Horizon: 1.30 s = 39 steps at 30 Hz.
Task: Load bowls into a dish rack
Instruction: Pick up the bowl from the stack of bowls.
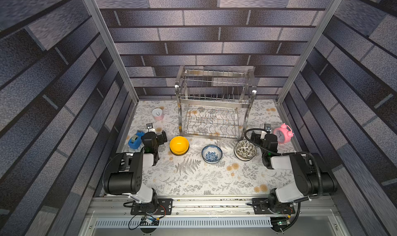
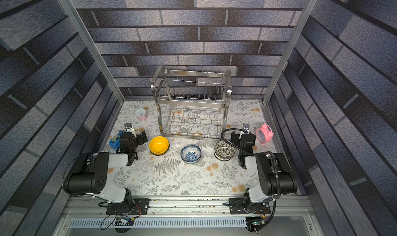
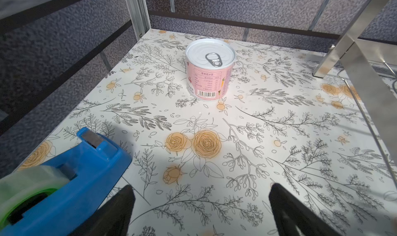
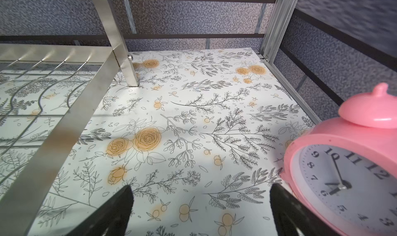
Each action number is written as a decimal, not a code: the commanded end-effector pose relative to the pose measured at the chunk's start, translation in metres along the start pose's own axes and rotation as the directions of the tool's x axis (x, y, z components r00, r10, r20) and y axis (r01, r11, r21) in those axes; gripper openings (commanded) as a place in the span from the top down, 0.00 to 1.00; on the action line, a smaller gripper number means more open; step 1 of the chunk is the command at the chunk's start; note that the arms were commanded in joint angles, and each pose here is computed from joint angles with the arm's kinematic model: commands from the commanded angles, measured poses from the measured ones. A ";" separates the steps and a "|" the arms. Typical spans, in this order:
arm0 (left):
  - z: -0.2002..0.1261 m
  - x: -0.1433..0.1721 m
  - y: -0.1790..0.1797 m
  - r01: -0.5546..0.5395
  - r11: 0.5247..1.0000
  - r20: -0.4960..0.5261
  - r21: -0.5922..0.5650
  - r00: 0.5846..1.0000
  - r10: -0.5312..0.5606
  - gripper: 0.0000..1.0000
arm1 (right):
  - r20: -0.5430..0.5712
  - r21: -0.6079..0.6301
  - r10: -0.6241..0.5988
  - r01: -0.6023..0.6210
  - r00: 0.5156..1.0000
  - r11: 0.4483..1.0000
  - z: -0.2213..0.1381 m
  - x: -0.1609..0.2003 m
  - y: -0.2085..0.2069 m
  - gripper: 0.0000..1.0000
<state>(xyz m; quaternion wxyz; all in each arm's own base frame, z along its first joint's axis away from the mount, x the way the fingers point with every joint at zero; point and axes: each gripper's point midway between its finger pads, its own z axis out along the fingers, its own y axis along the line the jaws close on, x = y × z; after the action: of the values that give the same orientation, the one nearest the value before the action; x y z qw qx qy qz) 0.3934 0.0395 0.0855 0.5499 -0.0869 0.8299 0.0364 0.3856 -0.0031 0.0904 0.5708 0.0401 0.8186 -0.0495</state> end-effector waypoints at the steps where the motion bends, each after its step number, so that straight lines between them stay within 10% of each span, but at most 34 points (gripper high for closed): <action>1: 0.003 -0.005 -0.001 -0.013 1.000 0.004 0.005 1.000 0.013 0.00 | -0.003 -0.006 0.002 -0.002 1.000 1.000 0.003 -0.002 0.001 0.00; 39: 0.003 -0.004 0.000 -0.010 1.000 0.002 0.008 1.000 0.010 0.00 | -0.002 -0.007 0.004 -0.004 1.000 1.000 0.003 -0.002 0.001 0.00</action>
<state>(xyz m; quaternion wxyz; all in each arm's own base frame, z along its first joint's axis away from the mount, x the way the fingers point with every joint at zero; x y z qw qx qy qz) 0.3933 0.0396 0.0854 0.5497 -0.0870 0.8300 0.0363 0.3859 -0.0031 0.0907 0.5711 0.0402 0.8184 -0.0494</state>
